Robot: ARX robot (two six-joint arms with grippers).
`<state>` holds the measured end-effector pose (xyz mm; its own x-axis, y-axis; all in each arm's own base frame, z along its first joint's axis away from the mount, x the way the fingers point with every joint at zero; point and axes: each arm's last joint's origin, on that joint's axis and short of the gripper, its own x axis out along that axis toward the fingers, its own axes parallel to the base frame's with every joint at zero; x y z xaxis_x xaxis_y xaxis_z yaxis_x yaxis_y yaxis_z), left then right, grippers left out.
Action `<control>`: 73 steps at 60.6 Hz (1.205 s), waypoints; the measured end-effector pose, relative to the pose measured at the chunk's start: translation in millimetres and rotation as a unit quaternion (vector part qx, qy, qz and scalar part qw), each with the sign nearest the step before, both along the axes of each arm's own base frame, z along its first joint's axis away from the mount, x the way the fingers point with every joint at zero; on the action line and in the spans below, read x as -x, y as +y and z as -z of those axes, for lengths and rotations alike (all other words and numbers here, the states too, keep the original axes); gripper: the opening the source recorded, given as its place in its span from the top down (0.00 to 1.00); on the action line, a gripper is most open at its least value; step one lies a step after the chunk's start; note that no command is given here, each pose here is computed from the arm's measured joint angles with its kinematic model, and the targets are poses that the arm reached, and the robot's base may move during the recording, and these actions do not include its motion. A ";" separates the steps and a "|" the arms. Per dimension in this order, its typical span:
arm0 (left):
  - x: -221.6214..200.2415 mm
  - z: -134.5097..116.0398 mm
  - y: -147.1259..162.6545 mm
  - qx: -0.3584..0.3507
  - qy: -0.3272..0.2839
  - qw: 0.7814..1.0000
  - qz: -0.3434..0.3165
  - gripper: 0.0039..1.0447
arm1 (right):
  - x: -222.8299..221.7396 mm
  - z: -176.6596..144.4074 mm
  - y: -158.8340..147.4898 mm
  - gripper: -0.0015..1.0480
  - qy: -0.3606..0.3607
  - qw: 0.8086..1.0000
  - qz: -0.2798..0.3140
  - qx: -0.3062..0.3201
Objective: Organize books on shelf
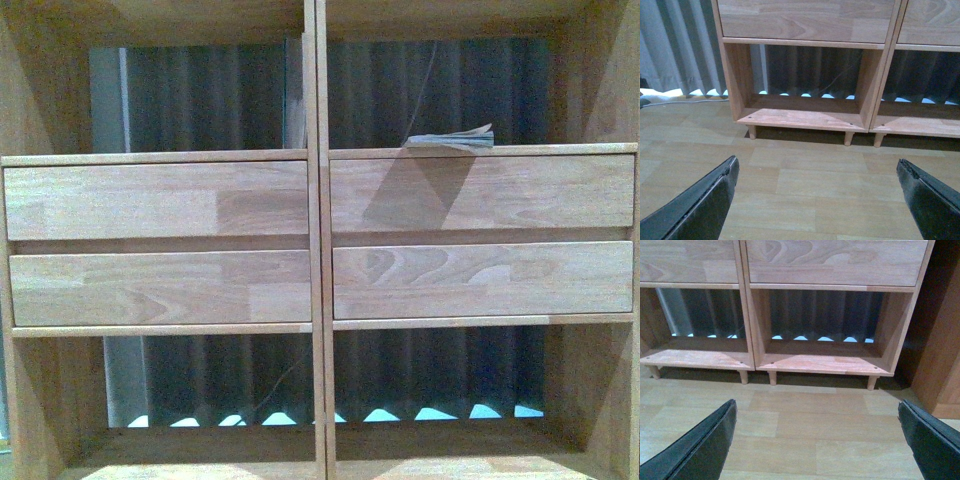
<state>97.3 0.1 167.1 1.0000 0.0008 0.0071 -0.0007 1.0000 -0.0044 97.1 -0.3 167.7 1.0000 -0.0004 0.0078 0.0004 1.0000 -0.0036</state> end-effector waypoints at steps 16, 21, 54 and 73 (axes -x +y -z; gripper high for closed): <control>0.0 0.0 0.0 0.000 0.000 1.000 0.000 0.07 | 0.0 -0.1 0.0 0.07 0.000 1.000 0.000 0.000; 0.0 0.0 0.0 0.000 0.000 1.000 0.000 0.07 | 0.0 -0.2 0.0 0.07 0.000 1.000 0.000 0.000; 0.0 0.0 0.0 0.000 0.000 1.000 0.000 0.07 | 0.0 -0.2 0.0 0.07 0.000 1.000 0.000 0.000; 0.0 0.0 0.0 0.000 0.000 1.000 0.000 0.07 | 0.0 -0.2 -0.1 0.07 0.000 1.000 0.001 0.000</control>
